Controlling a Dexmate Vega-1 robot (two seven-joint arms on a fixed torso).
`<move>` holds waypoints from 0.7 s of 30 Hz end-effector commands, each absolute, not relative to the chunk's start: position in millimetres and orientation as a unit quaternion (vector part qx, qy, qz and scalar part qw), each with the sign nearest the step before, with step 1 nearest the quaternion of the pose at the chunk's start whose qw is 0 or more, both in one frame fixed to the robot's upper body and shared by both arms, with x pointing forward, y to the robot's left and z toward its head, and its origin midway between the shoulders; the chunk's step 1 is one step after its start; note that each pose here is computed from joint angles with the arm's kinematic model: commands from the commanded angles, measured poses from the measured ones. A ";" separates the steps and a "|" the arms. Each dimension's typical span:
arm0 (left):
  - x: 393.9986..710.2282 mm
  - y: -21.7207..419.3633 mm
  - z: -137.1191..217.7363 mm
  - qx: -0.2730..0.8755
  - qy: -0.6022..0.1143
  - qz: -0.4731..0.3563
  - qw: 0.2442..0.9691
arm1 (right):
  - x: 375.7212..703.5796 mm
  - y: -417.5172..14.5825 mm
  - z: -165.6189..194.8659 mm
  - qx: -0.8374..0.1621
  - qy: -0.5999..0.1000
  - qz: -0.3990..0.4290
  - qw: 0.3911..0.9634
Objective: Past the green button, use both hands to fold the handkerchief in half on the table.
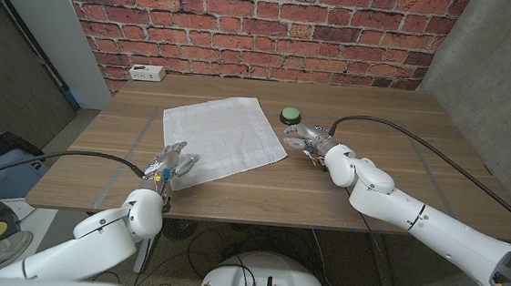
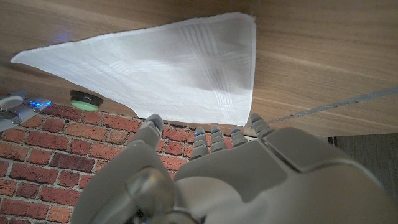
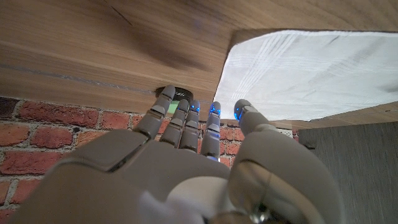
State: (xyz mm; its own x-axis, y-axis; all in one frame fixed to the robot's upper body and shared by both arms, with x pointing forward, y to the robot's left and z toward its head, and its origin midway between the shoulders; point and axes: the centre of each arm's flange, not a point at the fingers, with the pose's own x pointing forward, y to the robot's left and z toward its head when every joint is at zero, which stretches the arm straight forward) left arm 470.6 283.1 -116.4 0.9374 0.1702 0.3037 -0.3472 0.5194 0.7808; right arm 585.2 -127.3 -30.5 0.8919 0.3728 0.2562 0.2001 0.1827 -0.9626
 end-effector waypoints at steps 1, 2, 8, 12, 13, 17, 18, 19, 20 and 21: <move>462.8 281.3 -119.8 0.501 -0.068 0.142 0.851 | 581.4 -120.1 -40.0 -0.649 -0.227 0.069 0.723; 462.1 281.1 -120.3 0.504 -0.067 0.141 0.850 | 581.1 -119.8 -40.7 -0.649 -0.227 0.071 0.723; 458.0 278.7 -124.4 0.518 -0.046 0.146 0.842 | 581.0 -115.2 -46.6 -0.658 -0.224 0.082 0.714; 456.2 279.5 -126.7 0.520 -0.037 0.145 0.841 | 580.7 -114.2 -48.0 -0.662 -0.223 0.082 0.711; 455.5 279.7 -127.2 0.520 -0.035 0.147 0.841 | 580.5 -114.0 -47.9 -0.665 -0.221 0.082 0.709; 454.1 280.0 -128.6 0.522 -0.027 0.152 0.839 | 579.8 -112.5 -47.7 -0.673 -0.220 0.078 0.702; 454.0 280.0 -129.1 0.522 -0.024 0.153 0.838 | 579.6 -112.1 -47.8 -0.675 -0.221 0.078 0.700; 453.9 280.0 -129.4 0.524 -0.022 0.154 0.837 | 579.5 -111.5 -48.0 -0.676 -0.221 0.078 0.698; 453.8 280.0 -129.6 0.526 -0.019 0.155 0.836 | 579.5 -111.2 -48.2 -0.678 -0.220 0.078 0.697; 453.6 280.0 -129.8 0.527 -0.018 0.156 0.835 | 579.7 -110.5 -48.7 -0.680 -0.220 0.079 0.695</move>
State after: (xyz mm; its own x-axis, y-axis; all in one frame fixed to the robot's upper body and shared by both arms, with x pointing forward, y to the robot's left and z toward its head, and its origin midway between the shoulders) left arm 458.1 282.1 -126.0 0.9513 0.2134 0.2223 -0.2950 0.4221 0.8572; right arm 580.3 -114.5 -45.6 0.8872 0.4082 0.2148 0.1831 0.1158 -0.9763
